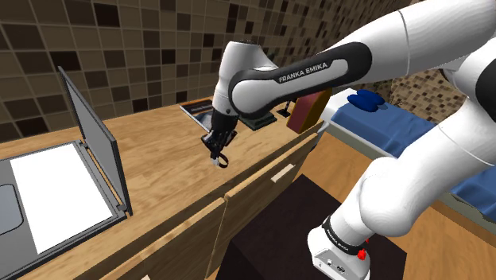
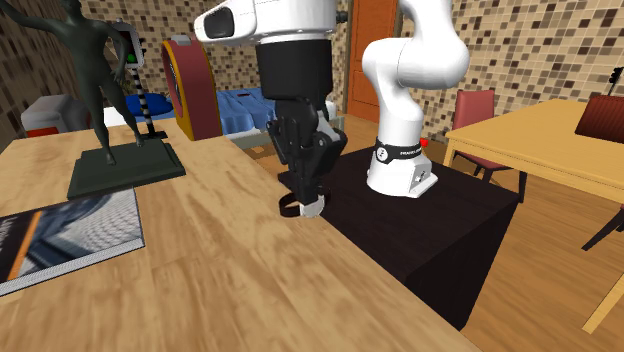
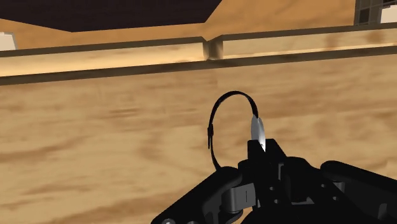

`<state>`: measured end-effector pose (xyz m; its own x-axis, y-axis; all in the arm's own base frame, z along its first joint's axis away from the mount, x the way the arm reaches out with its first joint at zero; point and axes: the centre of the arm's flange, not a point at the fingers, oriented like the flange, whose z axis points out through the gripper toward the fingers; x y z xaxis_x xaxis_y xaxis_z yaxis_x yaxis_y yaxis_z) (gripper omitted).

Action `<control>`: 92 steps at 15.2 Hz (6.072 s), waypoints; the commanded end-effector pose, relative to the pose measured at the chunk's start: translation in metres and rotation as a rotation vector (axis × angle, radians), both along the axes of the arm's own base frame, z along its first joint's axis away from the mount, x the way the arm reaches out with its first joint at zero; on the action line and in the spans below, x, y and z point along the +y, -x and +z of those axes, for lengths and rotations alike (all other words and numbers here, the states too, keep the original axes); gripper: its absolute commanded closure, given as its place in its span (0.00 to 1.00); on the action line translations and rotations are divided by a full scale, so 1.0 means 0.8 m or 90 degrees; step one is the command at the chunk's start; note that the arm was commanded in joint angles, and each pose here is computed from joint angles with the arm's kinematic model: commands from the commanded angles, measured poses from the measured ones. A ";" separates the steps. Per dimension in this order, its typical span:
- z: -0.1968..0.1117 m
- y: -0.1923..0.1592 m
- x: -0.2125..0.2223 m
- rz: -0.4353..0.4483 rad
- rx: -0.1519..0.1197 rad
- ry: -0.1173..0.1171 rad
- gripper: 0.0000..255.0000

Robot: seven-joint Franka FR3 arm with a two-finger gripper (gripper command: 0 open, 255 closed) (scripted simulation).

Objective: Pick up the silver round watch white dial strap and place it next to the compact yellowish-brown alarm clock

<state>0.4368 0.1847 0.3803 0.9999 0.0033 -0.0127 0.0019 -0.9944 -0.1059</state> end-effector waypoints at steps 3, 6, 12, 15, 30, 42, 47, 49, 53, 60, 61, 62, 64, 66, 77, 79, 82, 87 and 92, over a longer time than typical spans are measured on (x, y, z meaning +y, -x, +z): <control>0.027 0.000 0.000 0.000 0.000 0.000 1.00; 0.046 0.000 0.000 0.000 0.000 0.000 1.00; 0.086 0.000 0.000 0.000 0.000 0.000 1.00; 0.106 0.000 0.000 0.000 0.000 0.000 1.00; 0.205 0.000 0.000 0.000 0.000 0.000 1.00; 0.284 0.000 0.000 0.000 0.000 0.000 1.00; 0.317 0.000 0.000 0.000 0.000 0.000 1.00; 0.330 0.000 0.000 0.000 0.000 0.000 1.00; 0.354 0.000 0.000 0.000 0.000 0.000 1.00; 0.354 0.013 -0.115 0.000 0.000 0.000 1.00; 0.354 0.014 -0.131 0.000 0.000 0.000 1.00; 0.354 0.016 -0.147 0.000 0.000 0.000 1.00; 0.354 0.020 -0.180 0.000 0.000 0.000 1.00; 0.354 0.023 -0.213 0.000 0.000 0.000 1.00; 0.354 0.042 -0.393 0.000 0.000 0.000 1.00; 0.354 0.046 -0.426 0.000 0.000 0.000 1.00; 0.354 0.051 -0.476 0.000 0.000 0.000 1.00; 0.354 0.059 -0.552 0.000 0.000 0.000 1.00; 0.321 0.059 -0.552 0.000 0.000 0.000 1.00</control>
<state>0.3889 -0.2560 0.6425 0.9999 0.0031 -0.0137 0.0016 -0.9944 -0.1060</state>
